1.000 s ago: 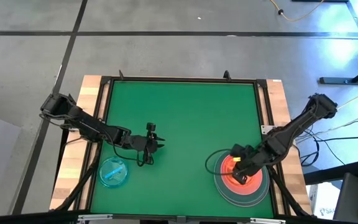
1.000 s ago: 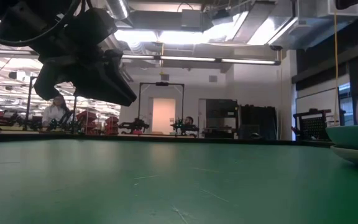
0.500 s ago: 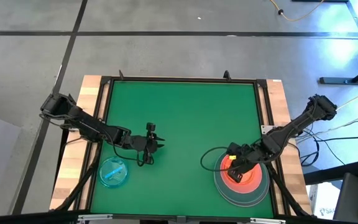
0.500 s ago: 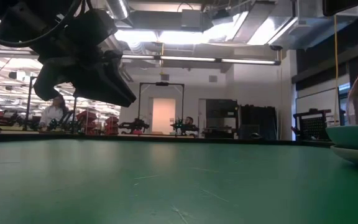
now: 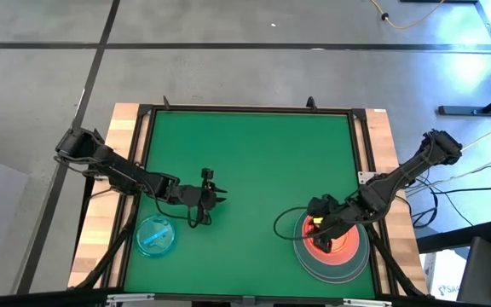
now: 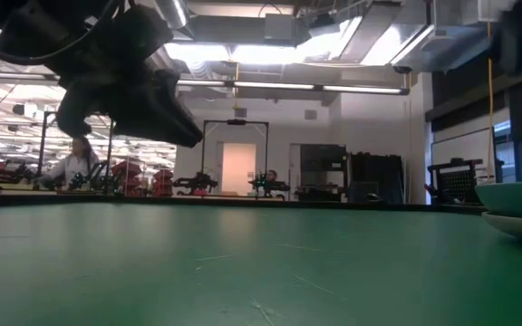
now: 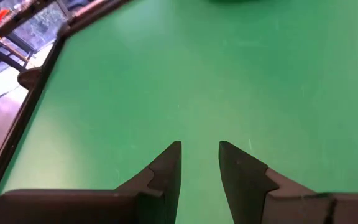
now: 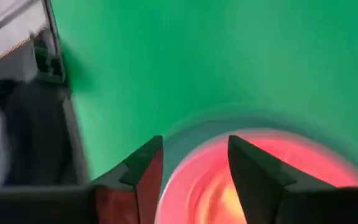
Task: Stack plastic plates
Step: Stack the light blue plate on top of the light orange plate
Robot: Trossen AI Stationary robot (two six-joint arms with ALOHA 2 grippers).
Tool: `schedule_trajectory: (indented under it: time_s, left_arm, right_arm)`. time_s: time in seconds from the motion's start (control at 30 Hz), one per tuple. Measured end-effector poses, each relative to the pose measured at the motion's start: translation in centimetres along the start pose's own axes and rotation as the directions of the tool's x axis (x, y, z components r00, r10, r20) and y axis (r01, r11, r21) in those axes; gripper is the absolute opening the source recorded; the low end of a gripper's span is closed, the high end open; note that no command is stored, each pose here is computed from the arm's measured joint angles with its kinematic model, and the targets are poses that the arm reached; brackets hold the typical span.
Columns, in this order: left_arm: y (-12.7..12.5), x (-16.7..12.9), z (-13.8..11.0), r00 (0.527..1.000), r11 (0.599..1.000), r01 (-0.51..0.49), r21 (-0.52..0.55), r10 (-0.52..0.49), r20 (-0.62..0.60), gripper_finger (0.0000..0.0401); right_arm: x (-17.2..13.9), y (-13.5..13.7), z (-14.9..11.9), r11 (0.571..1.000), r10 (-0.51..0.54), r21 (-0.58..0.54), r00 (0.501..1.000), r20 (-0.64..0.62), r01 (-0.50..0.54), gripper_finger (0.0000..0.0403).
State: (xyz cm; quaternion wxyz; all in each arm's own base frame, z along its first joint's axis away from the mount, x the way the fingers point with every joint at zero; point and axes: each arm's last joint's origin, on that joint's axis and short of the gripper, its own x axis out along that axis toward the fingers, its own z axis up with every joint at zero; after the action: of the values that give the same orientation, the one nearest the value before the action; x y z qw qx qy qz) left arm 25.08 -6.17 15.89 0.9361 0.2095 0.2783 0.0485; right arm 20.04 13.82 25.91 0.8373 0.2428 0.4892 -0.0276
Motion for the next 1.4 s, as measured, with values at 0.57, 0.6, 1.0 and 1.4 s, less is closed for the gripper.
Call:
schedule_trajectory:
  time_s: [0.57, 0.6, 1.0, 1.4]
  left_arm:
    - [-0.9, -2.7, 1.0, 0.944, 0.958, 0.171, -0.229, -0.226, -0.241, 0.0101]
    - [-1.0, -3.1, 1.3, 0.932, 0.951, 0.185, -0.249, -0.25, -0.262, 0.0101]
    - [-2.3, -7.4, -0.9, 0.739, 0.906, 0.124, -0.404, -0.356, -0.572, 0.0101]
    - [-1.9, -10.3, -4.0, 0.687, 0.835, 0.152, -0.529, -0.474, -0.551, 0.0101]
  right_arm:
    - [7.9, 3.1, 3.5, 0.743, -0.132, -0.489, 0.817, 0.562, 0.457, 0.0174]
    - [8.3, 3.2, 3.5, 0.74, -0.12, -0.502, 0.822, 0.556, 0.448, 0.0174]
    - [9.0, 3.3, 3.8, 0.761, -0.087, -0.5, 0.828, 0.553, 0.414, 0.0174]
    - [9.2, 3.1, 3.9, 0.763, -0.094, -0.498, 0.833, 0.545, 0.412, 0.0174]
